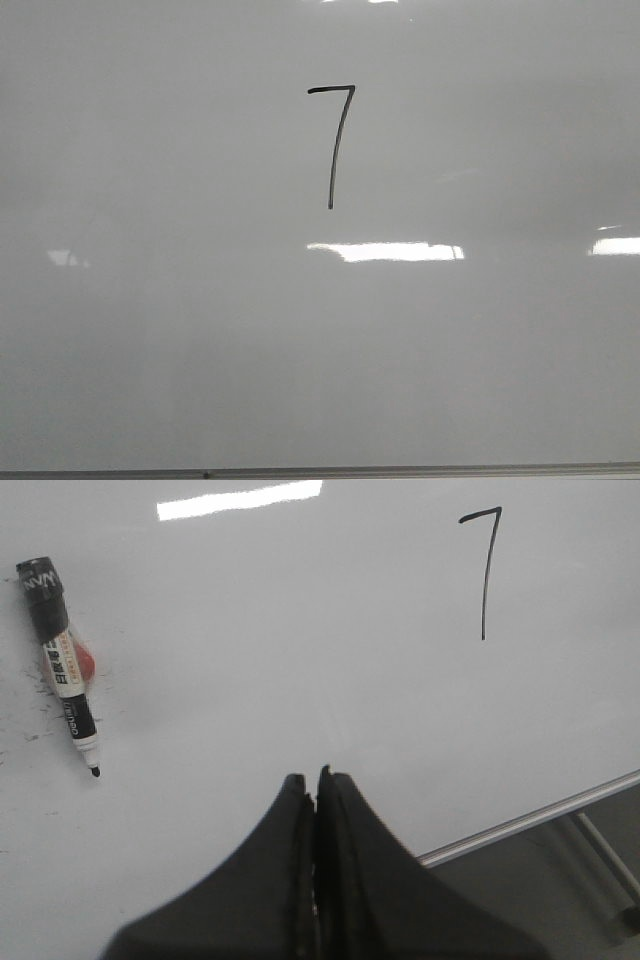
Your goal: Write number 7 on whiteboard
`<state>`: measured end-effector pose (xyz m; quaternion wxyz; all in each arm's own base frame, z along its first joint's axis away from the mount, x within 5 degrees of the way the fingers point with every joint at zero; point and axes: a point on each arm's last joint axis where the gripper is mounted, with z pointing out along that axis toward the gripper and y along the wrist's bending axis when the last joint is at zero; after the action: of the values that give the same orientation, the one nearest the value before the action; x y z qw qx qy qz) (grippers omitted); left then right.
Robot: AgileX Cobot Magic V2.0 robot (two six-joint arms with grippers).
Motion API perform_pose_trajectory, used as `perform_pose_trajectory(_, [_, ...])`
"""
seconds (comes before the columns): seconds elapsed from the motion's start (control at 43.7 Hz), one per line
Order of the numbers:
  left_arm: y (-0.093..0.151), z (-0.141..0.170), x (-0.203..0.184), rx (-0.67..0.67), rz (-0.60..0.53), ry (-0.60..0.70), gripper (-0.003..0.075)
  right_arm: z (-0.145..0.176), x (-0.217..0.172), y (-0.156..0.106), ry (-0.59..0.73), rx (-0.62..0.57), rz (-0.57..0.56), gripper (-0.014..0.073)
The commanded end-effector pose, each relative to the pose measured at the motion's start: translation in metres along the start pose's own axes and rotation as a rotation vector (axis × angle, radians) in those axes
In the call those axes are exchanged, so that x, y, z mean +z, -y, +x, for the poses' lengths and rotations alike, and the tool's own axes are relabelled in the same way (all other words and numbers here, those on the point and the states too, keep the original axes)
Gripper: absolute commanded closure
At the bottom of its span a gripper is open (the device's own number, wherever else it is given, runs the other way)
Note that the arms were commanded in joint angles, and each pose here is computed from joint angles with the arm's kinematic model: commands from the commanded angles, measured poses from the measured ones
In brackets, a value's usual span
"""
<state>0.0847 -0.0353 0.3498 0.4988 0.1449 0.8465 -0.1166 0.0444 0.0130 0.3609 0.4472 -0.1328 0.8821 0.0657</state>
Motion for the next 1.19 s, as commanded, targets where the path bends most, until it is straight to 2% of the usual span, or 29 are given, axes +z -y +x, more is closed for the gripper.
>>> perform_pose_trajectory(0.0, [0.002,-0.013,-0.004,-0.014,0.020,0.094,0.0741,-0.009,-0.004,0.001,0.070,-0.009,0.018,0.0664])
perform_pose_trajectory(0.137, [0.002,-0.009,-0.009,-0.015,0.022,0.123,0.0741,-0.009,-0.004,0.001,0.070,-0.009,0.018,0.0664])
perform_pose_trajectory(0.274, [-0.005,0.006,-0.019,-0.042,-0.061,0.215,0.0741,-0.009,-0.004,0.001,0.070,-0.009,0.018,0.0664])
perform_pose_trajectory(0.48, [-0.017,0.057,-0.011,-0.087,-0.222,0.391,0.0741,-0.009,-0.004,0.001,0.070,-0.009,0.018,0.0664])
perform_pose_trajectory(0.617, [-0.021,0.101,0.003,-0.107,-0.309,0.438,0.0741,-0.009,-0.004,0.001,0.070,-0.009,0.018,0.0664])
perform_pose_trajectory(0.755, [-0.025,0.126,0.016,-0.115,-0.354,0.472,0.0741,-0.009,-0.004,0.001,0.070,-0.009,0.018,0.0664])
perform_pose_trajectory(0.96, [-0.030,0.143,0.031,-0.100,-0.366,0.566,0.0741,-0.009,-0.004,0.001,0.069,-0.009,0.018,0.0664])
perform_pose_trajectory(1.166, [-0.030,0.145,0.033,-0.033,-0.384,0.565,0.0741,-0.009,-0.004,0.001,0.068,-0.009,0.018,0.0664])
